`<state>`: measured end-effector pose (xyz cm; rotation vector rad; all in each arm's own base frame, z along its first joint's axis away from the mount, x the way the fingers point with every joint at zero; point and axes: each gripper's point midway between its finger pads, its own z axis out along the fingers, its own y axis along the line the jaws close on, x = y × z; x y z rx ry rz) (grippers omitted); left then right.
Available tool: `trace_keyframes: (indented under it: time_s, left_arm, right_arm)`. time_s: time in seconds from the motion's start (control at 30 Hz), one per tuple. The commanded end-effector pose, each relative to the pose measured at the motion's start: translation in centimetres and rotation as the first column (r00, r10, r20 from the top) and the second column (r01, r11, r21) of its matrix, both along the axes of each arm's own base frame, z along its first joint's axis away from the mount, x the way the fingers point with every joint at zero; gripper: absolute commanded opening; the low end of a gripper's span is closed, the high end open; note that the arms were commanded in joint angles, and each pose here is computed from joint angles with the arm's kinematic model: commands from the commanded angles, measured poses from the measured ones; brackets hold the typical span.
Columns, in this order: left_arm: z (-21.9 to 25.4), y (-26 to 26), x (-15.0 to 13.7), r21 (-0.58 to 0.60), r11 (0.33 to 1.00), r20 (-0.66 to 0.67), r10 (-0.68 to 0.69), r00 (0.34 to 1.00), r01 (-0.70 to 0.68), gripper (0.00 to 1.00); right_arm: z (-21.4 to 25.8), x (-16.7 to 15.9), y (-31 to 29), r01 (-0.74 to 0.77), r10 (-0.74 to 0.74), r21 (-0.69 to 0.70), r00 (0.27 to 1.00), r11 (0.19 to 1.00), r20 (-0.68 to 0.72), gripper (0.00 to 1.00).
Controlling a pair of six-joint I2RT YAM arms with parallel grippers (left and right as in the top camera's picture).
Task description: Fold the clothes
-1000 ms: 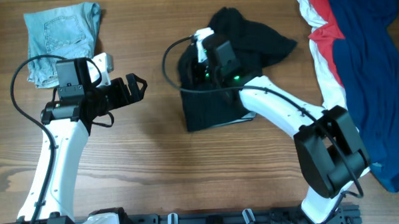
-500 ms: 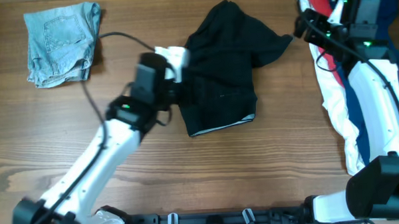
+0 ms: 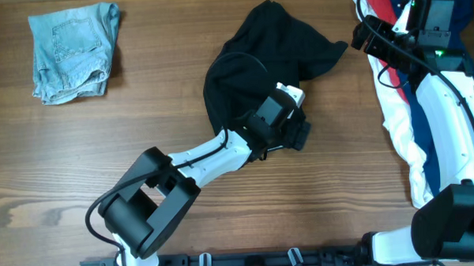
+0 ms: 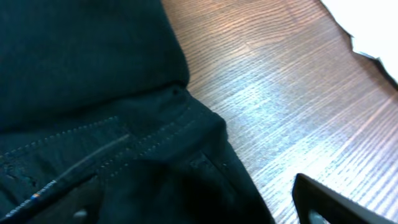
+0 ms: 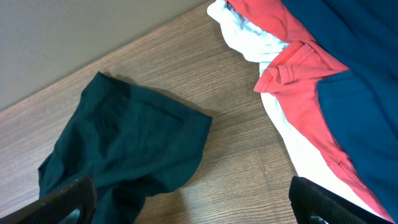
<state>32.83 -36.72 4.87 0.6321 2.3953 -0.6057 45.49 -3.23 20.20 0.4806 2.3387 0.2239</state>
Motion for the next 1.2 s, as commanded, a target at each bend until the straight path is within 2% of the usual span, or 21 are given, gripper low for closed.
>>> trace_keyframes:
  time_s: [0.0, 0.17, 0.37, 0.47, 0.57, 0.6, 0.63, 0.77, 0.83, 0.87, 0.93, 0.97, 1.03, 1.1, 1.17]
  left_arm:
    - [-2.3, 0.1, 0.6, 0.061, 0.998, 0.013, 0.008, 1.000, -0.009, 0.91]
    - [-2.5, -0.6, 0.0, 0.082, 0.996, 0.041, -0.024, 0.999, 0.020, 0.86]
    - [-2.0, -2.9, -2.2, 0.168, 0.982, 0.153, -0.117, 0.981, 0.090, 0.81]
    - [-2.3, -2.7, -2.0, 0.198, 0.978, 0.176, -0.102, 0.979, 0.066, 0.77]
    - [-3.1, -2.0, -1.4, 0.225, 0.974, 0.190, -0.066, 0.980, 0.022, 0.54]
    - [-2.9, -2.1, -1.4, 0.219, 0.975, 0.194, -0.065, 0.979, 0.021, 0.38]
    - [-2.6, -2.4, -1.2, 0.208, 0.978, 0.209, -0.061, 0.976, 0.017, 0.29]
    - [-1.9, -1.5, -0.3, 0.236, 0.971, 0.256, -0.018, 0.966, -0.045, 0.04]
    - [1.0, 0.0, 0.8, 0.244, 0.961, 0.328, 0.045, 0.943, -0.131, 0.04]
    - [3.1, 0.8, 1.3, 0.229, 0.959, 0.359, 0.076, 0.930, -0.167, 0.04]
    - [8.9, 3.0, 2.0, 0.141, 0.962, 0.381, 0.165, 0.910, -0.234, 0.04]
    - [13.2, 5.8, 2.3, 0.059, 0.951, 0.378, 0.260, 0.888, -0.304, 0.04]
    - [17.4, 9.0, 2.5, -0.018, 0.929, 0.382, 0.347, 0.856, -0.369, 0.04]
    - [22.3, 14.4, 2.6, -0.105, 0.885, 0.396, 0.456, 0.797, -0.454, 0.04]
    - [24.2, 18.5, 2.9, -0.127, 0.844, 0.403, 0.525, 0.750, -0.522, 0.04]
  right_arm:
    - [-0.7, -0.2, 0.2, -0.002, 0.003, 0.012, 1.000, 1.000, -0.017, 0.99]
    - [-1.0, -0.2, 0.2, -0.002, 0.002, 0.014, 1.000, 1.000, -0.027, 0.99]
    - [-4.1, 0.2, 0.5, -0.012, 0.015, 0.035, 0.995, 0.999, -0.098, 0.99]
    - [-4.4, 0.4, 0.6, -0.017, 0.021, 0.042, 0.995, 0.999, -0.099, 0.99]
    - [-4.4, 0.5, 0.6, -0.017, 0.021, 0.042, 0.995, 0.999, -0.096, 0.99]
    - [-4.4, 0.5, 0.6, -0.017, 0.022, 0.042, 0.995, 0.999, -0.097, 0.99]
    - [-4.4, 0.5, 0.6, -0.017, 0.022, 0.042, 0.995, 0.999, -0.098, 0.99]
    - [-4.5, 0.4, 0.7, -0.020, 0.024, 0.046, 0.995, 0.999, -0.101, 0.98]
    - [-4.5, 0.4, 0.8, -0.023, 0.027, 0.049, 0.994, 0.999, -0.102, 0.98]
    - [-4.5, 0.3, 0.9, -0.031, 0.037, 0.055, 0.994, 0.998, -0.106, 0.94]
    - [-4.6, 0.1, 1.3, -0.045, 0.053, 0.073, 0.992, 0.996, -0.111, 0.87]
    - [-4.4, 0.1, 2.4, -0.106, 0.117, 0.104, 0.988, 0.989, -0.100, 0.84]
    - [-4.2, -0.1, 3.8, -0.175, 0.189, 0.156, 0.978, 0.972, -0.084, 0.80]
    - [-4.4, -1.1, 5.5, -0.221, 0.249, 0.227, 0.963, 0.949, -0.105, 0.77]
    - [-5.3, -2.8, 7.1, -0.252, 0.298, 0.245, 0.939, 0.936, -0.172, 0.74]
